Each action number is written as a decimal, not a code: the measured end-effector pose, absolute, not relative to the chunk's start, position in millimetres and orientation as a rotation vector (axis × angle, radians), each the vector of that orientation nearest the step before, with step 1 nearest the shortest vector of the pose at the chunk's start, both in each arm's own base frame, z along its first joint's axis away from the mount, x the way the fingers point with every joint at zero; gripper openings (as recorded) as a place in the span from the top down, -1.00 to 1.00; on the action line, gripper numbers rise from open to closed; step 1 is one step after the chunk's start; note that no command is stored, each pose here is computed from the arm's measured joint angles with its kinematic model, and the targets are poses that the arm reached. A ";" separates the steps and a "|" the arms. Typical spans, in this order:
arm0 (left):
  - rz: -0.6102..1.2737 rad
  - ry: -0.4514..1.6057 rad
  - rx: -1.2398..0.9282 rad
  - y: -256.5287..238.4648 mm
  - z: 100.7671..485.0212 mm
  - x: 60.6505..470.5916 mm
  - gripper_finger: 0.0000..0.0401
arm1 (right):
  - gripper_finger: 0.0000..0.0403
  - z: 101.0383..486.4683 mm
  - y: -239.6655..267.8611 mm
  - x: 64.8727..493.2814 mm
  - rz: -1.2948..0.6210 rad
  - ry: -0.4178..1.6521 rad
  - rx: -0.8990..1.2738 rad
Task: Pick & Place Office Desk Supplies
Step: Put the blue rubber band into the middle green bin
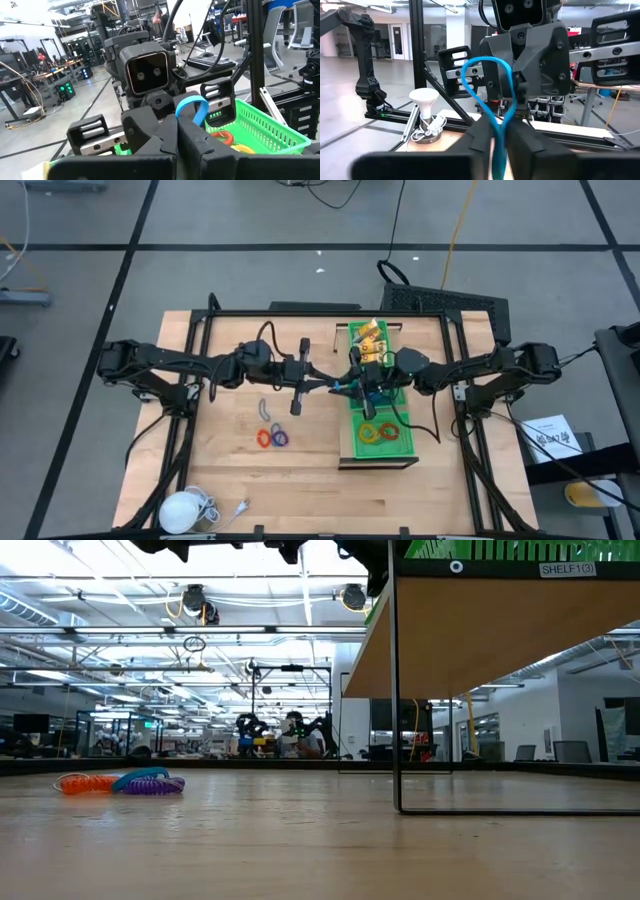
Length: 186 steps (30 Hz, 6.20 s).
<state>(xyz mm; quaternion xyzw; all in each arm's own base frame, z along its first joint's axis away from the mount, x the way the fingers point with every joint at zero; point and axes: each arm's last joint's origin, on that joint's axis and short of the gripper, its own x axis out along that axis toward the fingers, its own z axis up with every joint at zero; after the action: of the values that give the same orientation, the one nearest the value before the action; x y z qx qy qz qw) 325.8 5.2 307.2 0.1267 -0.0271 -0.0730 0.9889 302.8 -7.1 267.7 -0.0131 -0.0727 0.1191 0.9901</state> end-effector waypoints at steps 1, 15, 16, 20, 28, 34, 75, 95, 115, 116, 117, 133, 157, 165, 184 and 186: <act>-0.147 -0.054 0.252 5.2 307.3 325.8 0.97 | 0.87 267.7 -7.1 302.8 0.238 -0.147 -0.036; -0.081 -0.047 0.164 1.8 307.7 326.1 0.75 | 0.99 266.5 -7.5 302.8 0.235 -0.134 -0.050; -0.083 -0.048 0.164 0.1 307.9 326.1 0.66 | 0.99 266.1 -7.7 302.9 0.235 -0.129 -0.050; -0.103 -0.058 0.164 -7.0 312.4 323.5 0.30 | 0.99 268.6 -10.0 299.8 0.227 -0.118 -0.044; -0.074 0.013 0.157 -3.8 336.5 289.3 -0.14 | 1.00 285.4 -11.7 276.7 0.215 -0.041 -0.053; 0.031 0.125 0.091 8.8 334.9 260.1 -0.22 | 1.00 298.5 -9.6 252.4 0.218 0.023 -0.051; 0.135 -0.001 -0.183 19.9 242.2 207.4 -0.08 | 0.08 288.3 -9.4 193.6 0.090 0.203 -0.046; -0.038 0.520 -0.497 -30.9 195.5 205.3 -0.08 | 0.04 288.3 -9.2 193.6 0.097 0.202 -0.078; 0.126 1.009 -0.250 -50.3 150.1 222.9 -0.08 | 0.07 288.2 -9.2 193.7 0.099 0.201 -0.096; 0.138 1.019 -0.241 -50.1 147.5 223.4 -0.08 | 0.07 288.2 -9.2 193.7 0.099 0.201 -0.095; 0.149 1.031 -0.232 -49.9 144.8 223.6 -0.08 | 0.08 288.2 -9.2 193.7 0.098 0.202 -0.095; 0.174 1.090 -0.179 -52.4 115.1 236.3 -0.02 | 0.07 288.1 -9.2 193.7 0.099 0.202 -0.096; 0.138 0.882 0.022 -43.2 151.6 242.6 0.98 | 0.07 288.2 -9.1 193.7 0.099 0.202 -0.094; 0.128 0.684 0.207 -42.9 205.2 252.9 0.98 | 0.07 288.5 -9.1 193.7 0.098 0.198 -0.094; 0.036 0.096 0.673 -27.8 298.2 289.7 0.97 | 0.07 294.2 -10.4 214.1 0.090 0.056 -0.054; 0.028 0.061 0.679 -24.2 301.0 290.6 0.98 | 0.07 291.3 -10.9 220.4 0.090 0.052 -0.054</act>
<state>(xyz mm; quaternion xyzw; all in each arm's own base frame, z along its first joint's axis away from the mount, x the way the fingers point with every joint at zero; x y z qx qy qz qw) 290.6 -24.2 301.0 0.3329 0.0300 0.0136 0.9424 220.4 -10.9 291.3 -0.0271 0.0258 0.0448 0.9983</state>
